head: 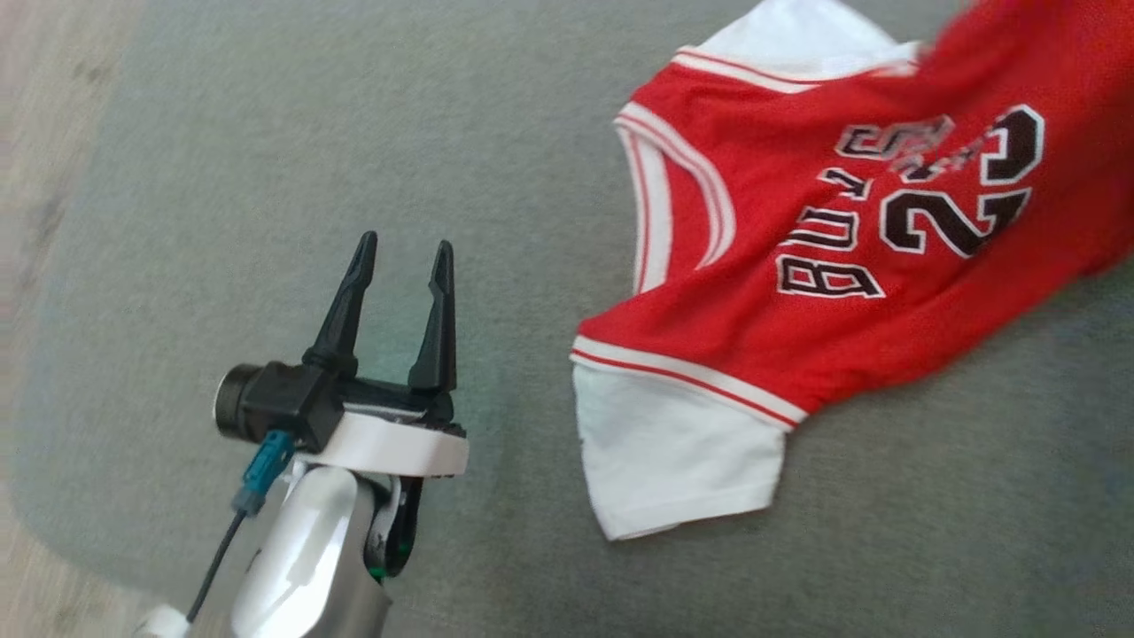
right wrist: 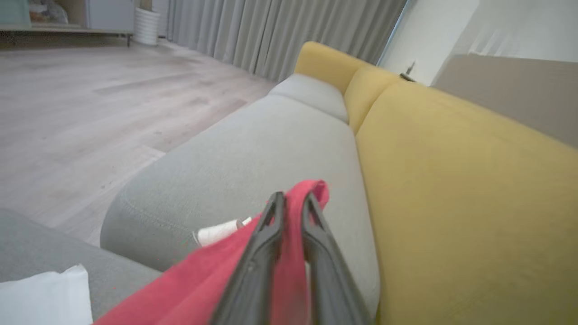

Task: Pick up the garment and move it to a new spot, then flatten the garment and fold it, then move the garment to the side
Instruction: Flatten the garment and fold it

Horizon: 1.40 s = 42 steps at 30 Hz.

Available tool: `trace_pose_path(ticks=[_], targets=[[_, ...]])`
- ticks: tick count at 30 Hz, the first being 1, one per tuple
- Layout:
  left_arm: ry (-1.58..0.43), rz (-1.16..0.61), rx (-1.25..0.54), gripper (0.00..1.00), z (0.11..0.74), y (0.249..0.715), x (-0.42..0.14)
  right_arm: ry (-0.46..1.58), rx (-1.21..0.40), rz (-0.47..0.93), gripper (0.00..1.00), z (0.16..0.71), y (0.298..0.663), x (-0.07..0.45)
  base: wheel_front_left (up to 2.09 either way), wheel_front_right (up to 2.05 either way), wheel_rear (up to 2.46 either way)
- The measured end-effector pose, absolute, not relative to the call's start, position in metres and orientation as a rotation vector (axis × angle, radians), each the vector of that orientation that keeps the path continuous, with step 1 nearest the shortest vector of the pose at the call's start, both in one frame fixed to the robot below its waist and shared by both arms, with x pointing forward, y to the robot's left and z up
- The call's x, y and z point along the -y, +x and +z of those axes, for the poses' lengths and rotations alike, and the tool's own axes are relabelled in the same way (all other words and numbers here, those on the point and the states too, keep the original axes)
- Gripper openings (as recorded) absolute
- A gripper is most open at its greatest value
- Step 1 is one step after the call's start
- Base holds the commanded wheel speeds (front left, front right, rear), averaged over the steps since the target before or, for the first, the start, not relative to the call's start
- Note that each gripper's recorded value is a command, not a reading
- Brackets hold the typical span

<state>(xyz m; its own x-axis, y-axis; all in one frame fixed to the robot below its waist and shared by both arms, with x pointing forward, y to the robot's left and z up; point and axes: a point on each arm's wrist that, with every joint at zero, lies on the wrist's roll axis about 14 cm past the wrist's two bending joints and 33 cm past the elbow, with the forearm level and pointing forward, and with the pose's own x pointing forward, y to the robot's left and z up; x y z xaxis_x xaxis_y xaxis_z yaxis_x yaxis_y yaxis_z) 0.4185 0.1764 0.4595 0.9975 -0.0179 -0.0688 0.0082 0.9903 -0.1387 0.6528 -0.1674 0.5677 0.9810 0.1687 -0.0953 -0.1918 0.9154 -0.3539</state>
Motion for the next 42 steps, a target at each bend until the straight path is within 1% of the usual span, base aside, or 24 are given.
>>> trace_pose_path(ticks=[4, 8, 10, 14, 16, 17, 18, 19, 22, 29, 33, 37, 39, 42], targets=[[-0.132, 0.026, -0.096, 1.0, 0.451, 0.415, -0.187, -0.382, -0.117, 0.24, 1.0, 0.529, 0.668, 0.145, 0.0, 0.0, 0.0], [-0.135, 0.034, -0.098, 1.0, 0.45, 0.416, -0.188, -0.361, -0.123, 0.257, 1.0, 0.513, 0.666, 0.139, 0.0, 0.0, 0.0], [-0.139, 0.024, -0.088, 1.0, 0.453, 0.419, -0.185, -0.355, -0.099, 0.254, 1.0, 0.516, 0.661, 0.143, 0.0, 0.0, 0.0], [-0.145, -0.003, -0.064, 1.0, 0.46, 0.425, -0.175, -0.273, -0.015, 0.221, 1.0, 0.536, 0.649, 0.153, 0.0, 0.0, 0.0], [-0.145, -0.012, -0.057, 1.0, 0.462, 0.427, -0.173, -0.25, 0.001, 0.215, 1.0, 0.539, 0.644, 0.154, 0.0, 0.0, 0.0], [-0.146, -0.028, -0.042, 1.0, 0.467, 0.431, -0.167, -0.222, 0.029, 0.21, 1.0, 0.541, 0.63, 0.156, 0.0, 0.0, 0.0], [-0.147, -0.039, -0.035, 1.0, 0.469, 0.432, -0.163, -0.197, 0.039, 0.201, 1.0, 0.541, 0.622, 0.158, 0.0, 0.0, 0.0], [-0.147, -0.039, -0.035, 1.0, 0.469, 0.432, -0.163, -0.197, 0.039, 0.201, 1.0, 0.541, 0.622, 0.158, 0.0, 0.0, 0.0], [-0.155, -0.071, -0.019, 1.0, 0.474, 0.435, -0.151, -0.127, 0.07, 0.163, 1.0, 0.543, 0.595, 0.169, 0.0, 0.0, 0.0], [-0.177, -0.159, 0.007, 1.0, 0.486, 0.432, -0.12, -0.015, 0.101, 0.076, 1.0, 0.541, 0.521, 0.186, 0.0, 0.0, 0.0], [-0.182, -0.192, 0.026, 1.0, 0.494, 0.43, -0.108, 0.057, 0.014, 0.019, 1.0, 0.515, 0.472, 0.198, 0.0, 0.0, 0.0], [-0.184, -0.21, 0.008, 1.0, 0.489, 0.425, -0.101, 0.108, -0.078, -0.015, 1.0, 0.481, 0.428, 0.205, 0.0, 0.0, 0.0], [-0.184, -0.212, -0.008, 1.0, 0.484, 0.423, -0.1, 0.142, -0.1, -0.028, 1.0, 0.47, 0.416, 0.208, 0.0, 0.0, 0.0], [-0.185, -0.223, -0.023, 1.0, 0.478, 0.424, -0.097, 0.173, -0.088, -0.03, 1.0, 0.469, 0.414, 0.206, 0.0, 0.0, 0.0]])
